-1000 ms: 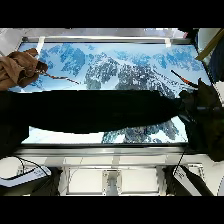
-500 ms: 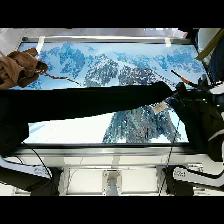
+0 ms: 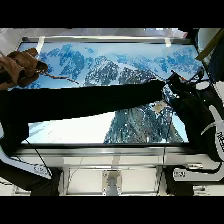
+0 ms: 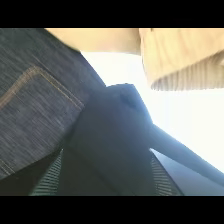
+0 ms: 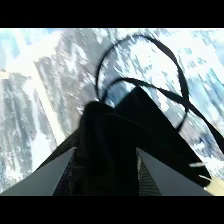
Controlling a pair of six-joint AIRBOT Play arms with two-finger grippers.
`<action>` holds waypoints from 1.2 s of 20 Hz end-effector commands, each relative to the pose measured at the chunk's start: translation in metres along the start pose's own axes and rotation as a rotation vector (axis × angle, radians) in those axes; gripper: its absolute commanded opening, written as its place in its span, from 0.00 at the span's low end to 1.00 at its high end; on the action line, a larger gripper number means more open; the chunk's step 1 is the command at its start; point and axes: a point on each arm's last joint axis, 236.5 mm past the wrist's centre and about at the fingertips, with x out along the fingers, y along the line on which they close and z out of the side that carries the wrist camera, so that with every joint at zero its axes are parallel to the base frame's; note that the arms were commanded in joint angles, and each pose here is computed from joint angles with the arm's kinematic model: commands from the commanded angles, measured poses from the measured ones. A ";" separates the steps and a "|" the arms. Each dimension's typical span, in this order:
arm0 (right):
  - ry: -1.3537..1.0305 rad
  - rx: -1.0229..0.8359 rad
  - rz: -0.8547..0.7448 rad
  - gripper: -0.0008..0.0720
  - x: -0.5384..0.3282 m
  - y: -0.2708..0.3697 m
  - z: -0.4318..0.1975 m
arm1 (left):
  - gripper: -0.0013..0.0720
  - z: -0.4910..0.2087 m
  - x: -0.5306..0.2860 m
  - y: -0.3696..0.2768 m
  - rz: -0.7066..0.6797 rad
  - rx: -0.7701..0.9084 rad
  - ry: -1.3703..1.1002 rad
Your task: Fold the clothes and pants, and hang the long-sleeved shirts on hangers.
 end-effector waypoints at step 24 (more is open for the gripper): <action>0.695 -0.425 0.033 0.90 0.046 -0.065 -0.052 | 0.85 -0.031 -0.254 -0.264 -0.555 0.459 -0.255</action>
